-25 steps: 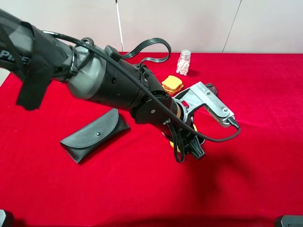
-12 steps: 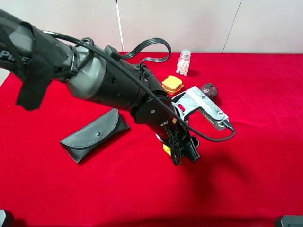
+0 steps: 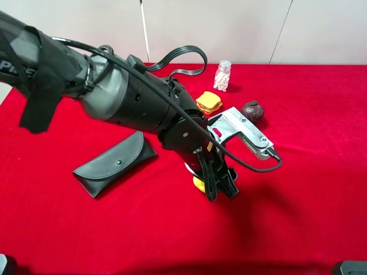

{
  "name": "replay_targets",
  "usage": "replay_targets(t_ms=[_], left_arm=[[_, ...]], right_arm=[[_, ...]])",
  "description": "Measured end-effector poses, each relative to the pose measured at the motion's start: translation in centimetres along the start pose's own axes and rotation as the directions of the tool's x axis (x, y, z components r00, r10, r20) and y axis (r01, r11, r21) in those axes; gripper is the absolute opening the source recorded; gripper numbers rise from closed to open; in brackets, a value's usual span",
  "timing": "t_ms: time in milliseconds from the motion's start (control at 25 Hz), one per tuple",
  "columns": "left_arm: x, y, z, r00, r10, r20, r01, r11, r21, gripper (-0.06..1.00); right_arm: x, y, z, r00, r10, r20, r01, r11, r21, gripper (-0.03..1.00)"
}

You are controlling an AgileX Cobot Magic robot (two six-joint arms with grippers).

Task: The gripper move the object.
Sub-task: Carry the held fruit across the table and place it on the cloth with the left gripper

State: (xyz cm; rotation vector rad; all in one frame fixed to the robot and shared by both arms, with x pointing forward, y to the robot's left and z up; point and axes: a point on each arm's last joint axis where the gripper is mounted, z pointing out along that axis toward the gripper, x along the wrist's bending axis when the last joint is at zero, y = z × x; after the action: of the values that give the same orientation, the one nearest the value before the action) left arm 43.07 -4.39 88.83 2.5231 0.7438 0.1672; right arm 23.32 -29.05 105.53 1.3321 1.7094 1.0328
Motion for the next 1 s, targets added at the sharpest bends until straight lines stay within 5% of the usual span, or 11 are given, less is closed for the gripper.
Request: replay_targets(t_ms=[1000], left_arm=[[0.02,-0.15,0.00,1.000,0.000,-0.002,0.000,1.000,0.017,0.66]], right_arm=[[0.00,0.00,0.00,1.000,0.000,0.000,0.000,1.000,0.000,0.69]])
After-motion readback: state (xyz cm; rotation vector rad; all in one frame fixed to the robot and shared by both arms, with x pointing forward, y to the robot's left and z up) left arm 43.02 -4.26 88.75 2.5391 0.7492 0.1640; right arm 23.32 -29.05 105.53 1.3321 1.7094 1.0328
